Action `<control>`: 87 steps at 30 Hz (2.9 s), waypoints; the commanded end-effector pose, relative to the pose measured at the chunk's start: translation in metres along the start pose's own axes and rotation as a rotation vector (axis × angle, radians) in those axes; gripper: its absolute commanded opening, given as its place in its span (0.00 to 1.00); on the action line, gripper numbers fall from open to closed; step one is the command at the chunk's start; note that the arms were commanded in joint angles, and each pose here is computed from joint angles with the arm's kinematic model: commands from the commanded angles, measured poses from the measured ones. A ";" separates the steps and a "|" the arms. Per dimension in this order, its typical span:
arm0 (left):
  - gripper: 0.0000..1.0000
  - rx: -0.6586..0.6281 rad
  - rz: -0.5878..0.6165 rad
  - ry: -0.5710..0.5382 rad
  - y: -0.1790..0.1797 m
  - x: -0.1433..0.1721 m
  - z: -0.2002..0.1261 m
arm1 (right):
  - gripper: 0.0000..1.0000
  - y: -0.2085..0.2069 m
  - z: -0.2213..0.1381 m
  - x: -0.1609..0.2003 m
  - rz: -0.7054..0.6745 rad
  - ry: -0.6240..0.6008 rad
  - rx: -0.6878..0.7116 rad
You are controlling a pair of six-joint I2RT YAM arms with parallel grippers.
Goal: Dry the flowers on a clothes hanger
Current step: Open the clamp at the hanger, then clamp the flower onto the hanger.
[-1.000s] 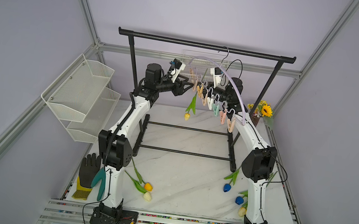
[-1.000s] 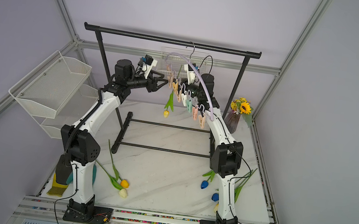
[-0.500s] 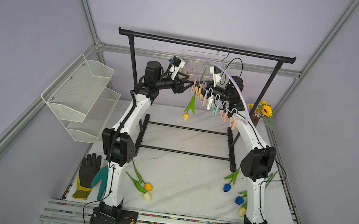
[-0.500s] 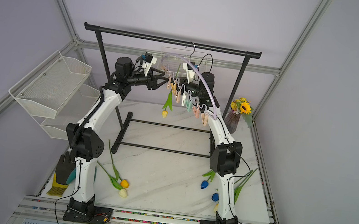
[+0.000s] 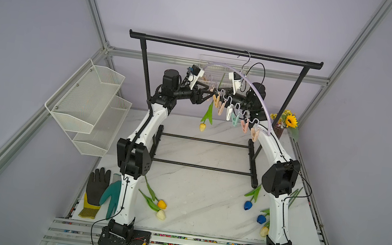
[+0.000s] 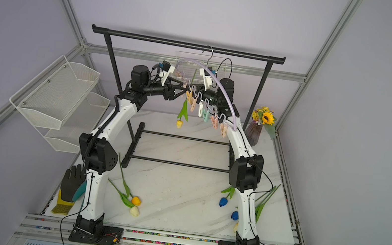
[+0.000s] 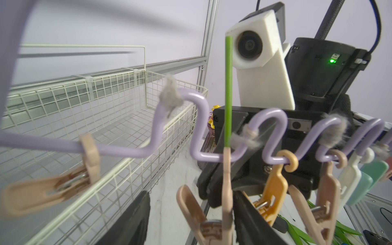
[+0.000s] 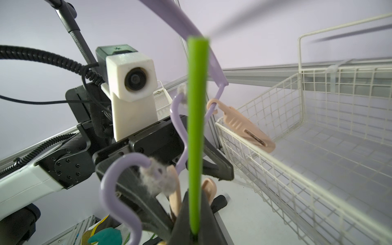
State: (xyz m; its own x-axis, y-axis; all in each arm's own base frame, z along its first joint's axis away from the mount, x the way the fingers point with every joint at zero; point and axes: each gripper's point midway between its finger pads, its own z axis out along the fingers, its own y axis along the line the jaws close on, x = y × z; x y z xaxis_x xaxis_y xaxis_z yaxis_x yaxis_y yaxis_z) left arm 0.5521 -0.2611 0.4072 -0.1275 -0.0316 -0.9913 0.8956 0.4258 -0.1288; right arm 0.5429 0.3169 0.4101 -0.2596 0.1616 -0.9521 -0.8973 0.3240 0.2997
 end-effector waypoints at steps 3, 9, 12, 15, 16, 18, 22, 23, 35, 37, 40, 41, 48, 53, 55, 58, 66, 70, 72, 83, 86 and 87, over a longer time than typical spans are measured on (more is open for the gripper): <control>0.63 0.048 0.050 -0.051 -0.016 -0.025 0.000 | 0.00 0.002 0.002 0.000 -0.001 0.002 -0.028; 0.58 0.064 0.057 -0.060 -0.021 -0.030 -0.002 | 0.00 0.000 0.000 -0.001 0.002 0.003 -0.025; 0.54 0.059 0.062 -0.059 -0.020 -0.031 -0.003 | 0.00 0.000 0.000 -0.001 0.004 0.004 -0.025; 0.48 0.059 0.062 -0.058 -0.021 -0.030 -0.002 | 0.00 -0.001 -0.001 -0.001 0.007 0.003 -0.023; 0.47 0.059 0.063 -0.059 -0.021 -0.031 -0.002 | 0.00 0.000 0.000 -0.001 0.006 0.003 -0.025; 0.45 0.059 0.062 -0.056 -0.020 -0.030 -0.002 | 0.00 -0.001 -0.001 -0.002 0.008 0.001 -0.020; 0.39 0.053 0.068 -0.061 -0.021 -0.033 -0.003 | 0.00 -0.005 -0.002 -0.002 0.027 -0.003 0.002; 0.38 0.051 0.071 -0.063 -0.022 -0.035 -0.003 | 0.00 -0.006 -0.003 -0.002 0.036 -0.005 0.007; 0.26 0.033 0.089 -0.072 -0.027 -0.039 0.002 | 0.00 -0.021 -0.017 0.013 0.174 -0.085 0.122; 0.24 0.027 0.091 -0.076 -0.027 -0.040 0.003 | 0.00 -0.020 -0.020 0.013 0.196 -0.112 0.126; 0.22 0.029 0.087 -0.086 -0.030 -0.043 0.005 | 0.00 -0.016 -0.023 0.017 0.230 -0.159 0.118; 0.21 0.030 0.086 -0.090 -0.031 -0.043 0.005 | 0.00 -0.017 -0.024 0.019 0.238 -0.170 0.124; 0.18 0.035 0.087 -0.117 -0.037 -0.047 0.007 | 0.00 -0.005 -0.014 0.040 0.278 -0.238 0.147; 0.15 0.029 0.086 -0.121 -0.038 -0.048 0.008 | 0.00 0.005 -0.007 0.045 0.328 -0.299 0.112; 0.13 0.023 0.085 -0.124 -0.037 -0.048 0.007 | 0.00 0.008 -0.005 0.047 0.362 -0.312 0.104; 0.11 0.016 0.085 -0.129 -0.038 -0.049 0.007 | 0.00 0.016 -0.002 0.047 0.387 -0.335 0.083; 0.08 0.021 0.090 -0.134 -0.040 -0.049 0.006 | 0.00 0.022 -0.001 0.047 0.406 -0.359 0.054; 0.07 0.022 0.089 -0.132 -0.041 -0.048 0.006 | 0.00 0.021 0.003 0.044 0.381 -0.344 0.059; 0.07 0.023 0.089 -0.132 -0.041 -0.049 0.005 | 0.00 0.023 0.006 0.041 0.372 -0.333 0.048; 0.04 0.029 0.092 -0.132 -0.043 -0.048 0.005 | 0.00 0.029 0.015 0.048 0.365 -0.276 -0.022; 0.03 0.037 0.064 -0.140 -0.045 -0.051 0.004 | 0.00 0.026 0.016 0.050 0.385 -0.270 -0.030; 0.03 0.037 0.063 -0.140 -0.045 -0.051 0.004 | 0.00 0.024 0.016 0.052 0.393 -0.269 -0.031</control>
State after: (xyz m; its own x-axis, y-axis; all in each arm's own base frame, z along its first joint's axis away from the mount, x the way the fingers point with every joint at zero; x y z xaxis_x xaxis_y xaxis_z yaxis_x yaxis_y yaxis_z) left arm 0.5435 -0.2851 0.4254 -0.0749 -0.0990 -0.9923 0.9010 0.4197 -0.1099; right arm 0.5125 0.3444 0.3724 -0.4671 0.5156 -0.7183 -0.7550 0.1903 0.6275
